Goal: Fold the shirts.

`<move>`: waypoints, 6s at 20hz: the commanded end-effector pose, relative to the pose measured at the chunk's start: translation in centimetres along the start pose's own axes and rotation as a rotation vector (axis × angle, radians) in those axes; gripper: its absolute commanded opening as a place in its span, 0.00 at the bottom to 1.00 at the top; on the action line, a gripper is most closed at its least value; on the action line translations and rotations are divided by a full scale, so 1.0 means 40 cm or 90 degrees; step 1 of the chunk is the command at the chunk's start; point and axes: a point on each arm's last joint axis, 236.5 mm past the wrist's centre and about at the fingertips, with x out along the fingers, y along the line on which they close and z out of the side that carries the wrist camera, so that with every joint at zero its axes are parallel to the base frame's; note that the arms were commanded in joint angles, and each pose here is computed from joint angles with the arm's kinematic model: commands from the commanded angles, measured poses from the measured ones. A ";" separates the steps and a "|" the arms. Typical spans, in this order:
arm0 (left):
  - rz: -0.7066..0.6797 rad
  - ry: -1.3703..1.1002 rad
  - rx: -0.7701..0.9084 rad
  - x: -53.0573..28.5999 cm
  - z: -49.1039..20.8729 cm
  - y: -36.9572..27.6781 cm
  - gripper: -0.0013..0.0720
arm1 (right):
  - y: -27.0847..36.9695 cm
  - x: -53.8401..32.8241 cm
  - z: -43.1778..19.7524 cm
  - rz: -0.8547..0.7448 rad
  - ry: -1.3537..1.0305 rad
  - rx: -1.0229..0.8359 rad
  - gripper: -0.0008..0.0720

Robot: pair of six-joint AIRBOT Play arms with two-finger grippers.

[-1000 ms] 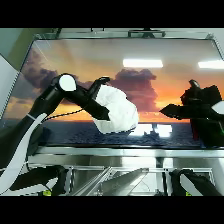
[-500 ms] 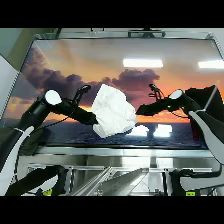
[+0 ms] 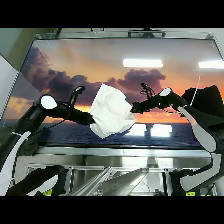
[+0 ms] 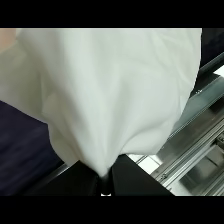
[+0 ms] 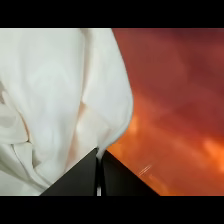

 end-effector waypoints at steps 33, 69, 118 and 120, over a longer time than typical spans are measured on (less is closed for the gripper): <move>0.019 -0.115 -0.006 -0.035 0.325 0.168 0.05 | 0.167 -0.458 0.251 0.036 -0.226 -0.137 0.03; -0.105 0.087 -0.142 0.260 0.074 0.197 0.04 | -0.204 -0.329 -0.240 -0.007 -0.099 0.256 0.52; -0.158 -0.179 0.136 -0.414 0.413 -0.184 0.06 | 0.336 -0.752 0.076 -0.112 -0.342 -0.205 0.03; -0.185 -0.101 0.070 -0.232 0.440 -0.061 0.06 | 0.146 -0.614 0.111 -0.130 -0.292 -0.104 0.03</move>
